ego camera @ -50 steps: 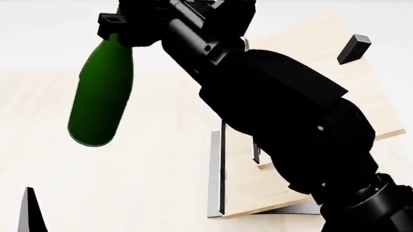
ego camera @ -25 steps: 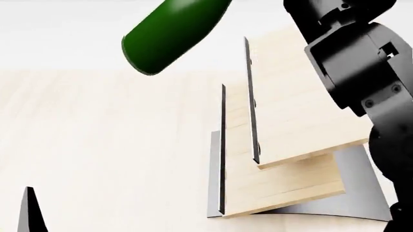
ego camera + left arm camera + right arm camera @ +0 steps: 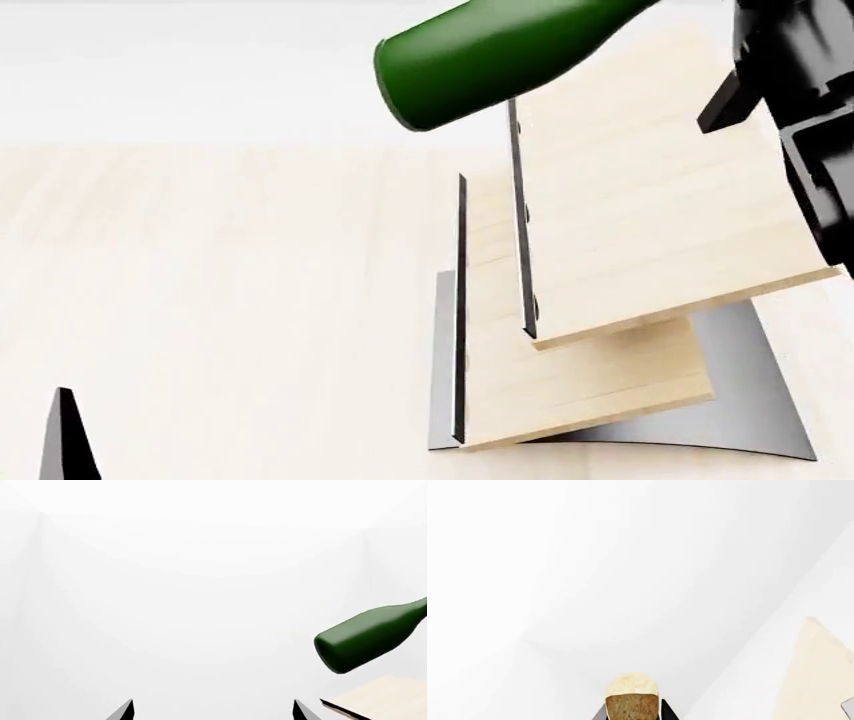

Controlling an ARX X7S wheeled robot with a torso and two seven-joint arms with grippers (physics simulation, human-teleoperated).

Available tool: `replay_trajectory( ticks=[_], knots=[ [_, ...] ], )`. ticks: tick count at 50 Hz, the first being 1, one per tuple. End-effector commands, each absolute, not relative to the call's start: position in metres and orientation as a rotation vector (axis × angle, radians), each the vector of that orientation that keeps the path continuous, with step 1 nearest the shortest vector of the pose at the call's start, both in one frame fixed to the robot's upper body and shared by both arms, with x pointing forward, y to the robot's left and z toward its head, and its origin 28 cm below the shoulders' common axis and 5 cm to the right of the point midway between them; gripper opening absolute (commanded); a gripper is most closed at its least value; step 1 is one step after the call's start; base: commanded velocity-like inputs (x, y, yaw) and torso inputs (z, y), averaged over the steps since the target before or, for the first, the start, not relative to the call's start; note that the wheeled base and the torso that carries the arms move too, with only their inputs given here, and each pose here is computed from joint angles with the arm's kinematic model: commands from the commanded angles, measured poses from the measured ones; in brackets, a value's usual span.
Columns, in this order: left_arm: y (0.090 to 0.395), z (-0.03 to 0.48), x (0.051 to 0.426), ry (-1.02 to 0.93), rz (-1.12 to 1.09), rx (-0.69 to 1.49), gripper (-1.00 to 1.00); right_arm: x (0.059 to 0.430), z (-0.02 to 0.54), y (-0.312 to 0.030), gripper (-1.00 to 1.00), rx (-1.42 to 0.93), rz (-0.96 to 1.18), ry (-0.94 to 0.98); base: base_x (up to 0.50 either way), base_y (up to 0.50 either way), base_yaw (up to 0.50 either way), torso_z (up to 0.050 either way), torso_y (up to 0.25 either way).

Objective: Put the wine bottle on the wine rack.

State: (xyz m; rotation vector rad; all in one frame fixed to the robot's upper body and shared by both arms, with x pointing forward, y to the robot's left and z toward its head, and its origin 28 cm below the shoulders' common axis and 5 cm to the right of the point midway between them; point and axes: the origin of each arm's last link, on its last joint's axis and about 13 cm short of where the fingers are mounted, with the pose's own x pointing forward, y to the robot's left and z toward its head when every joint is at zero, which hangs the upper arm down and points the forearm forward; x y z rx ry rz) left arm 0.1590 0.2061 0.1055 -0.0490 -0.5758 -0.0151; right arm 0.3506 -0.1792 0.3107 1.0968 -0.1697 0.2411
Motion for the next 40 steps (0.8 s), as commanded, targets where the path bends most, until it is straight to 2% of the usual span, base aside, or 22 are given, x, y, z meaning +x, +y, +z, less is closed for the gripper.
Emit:
replay_trajectory(
  ticks=[1, 40],
  knots=[
    [0.206, 0.105, 0.159, -0.575, -0.016, -0.049, 1.0, 0.348, 0.31, -0.201, -1.0, 1.147, 0.211, -0.175, 0.0, 0.0, 0.0, 0.0, 0.0],
    [0.205, 0.105, 0.159, -0.574, -0.019, -0.046, 1.0, 0.333, 0.291, -0.25, -1.0, 1.186, 0.178, -0.108, 0.0, 0.0, 0.0, 0.0, 0.001]
  ],
)
